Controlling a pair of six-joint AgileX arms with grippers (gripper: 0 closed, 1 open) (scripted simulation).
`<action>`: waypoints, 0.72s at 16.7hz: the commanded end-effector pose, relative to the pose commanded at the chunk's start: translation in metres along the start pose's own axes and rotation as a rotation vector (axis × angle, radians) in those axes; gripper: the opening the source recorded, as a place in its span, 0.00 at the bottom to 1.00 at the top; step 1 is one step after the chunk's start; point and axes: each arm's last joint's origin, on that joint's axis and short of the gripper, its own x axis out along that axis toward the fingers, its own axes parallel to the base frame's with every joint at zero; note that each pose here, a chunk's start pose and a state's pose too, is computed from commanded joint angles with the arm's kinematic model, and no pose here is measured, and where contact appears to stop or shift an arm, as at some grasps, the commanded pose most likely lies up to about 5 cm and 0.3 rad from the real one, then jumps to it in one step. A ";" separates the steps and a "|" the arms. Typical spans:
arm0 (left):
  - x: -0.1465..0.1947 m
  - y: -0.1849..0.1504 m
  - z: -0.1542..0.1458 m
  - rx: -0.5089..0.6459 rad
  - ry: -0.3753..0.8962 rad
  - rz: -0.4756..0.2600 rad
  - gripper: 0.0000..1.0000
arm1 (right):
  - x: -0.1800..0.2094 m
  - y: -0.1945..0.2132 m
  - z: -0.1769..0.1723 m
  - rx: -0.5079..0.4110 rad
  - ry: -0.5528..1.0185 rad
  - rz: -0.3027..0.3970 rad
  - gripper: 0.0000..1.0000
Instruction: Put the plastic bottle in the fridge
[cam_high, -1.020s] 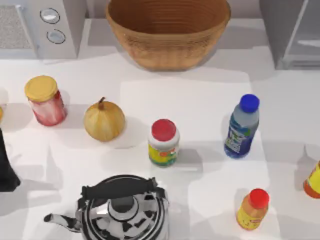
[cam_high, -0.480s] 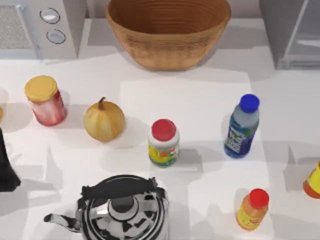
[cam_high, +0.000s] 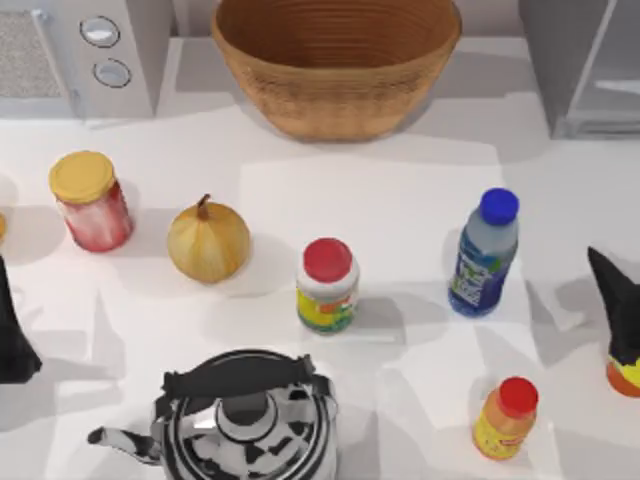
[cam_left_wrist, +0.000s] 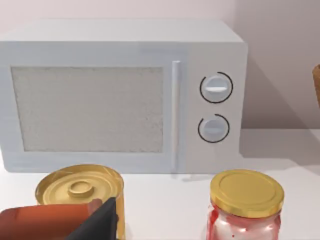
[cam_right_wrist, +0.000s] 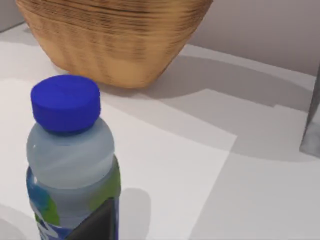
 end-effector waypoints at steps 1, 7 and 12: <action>0.000 0.000 0.000 0.000 0.000 0.000 1.00 | 0.009 0.000 -0.001 -0.007 0.004 0.034 1.00; 0.000 0.000 0.000 0.000 0.000 0.000 1.00 | 0.054 0.006 -0.025 -0.029 0.041 0.236 1.00; 0.000 0.000 0.000 0.000 0.000 0.000 1.00 | 0.066 0.014 -0.047 -0.027 0.078 0.341 1.00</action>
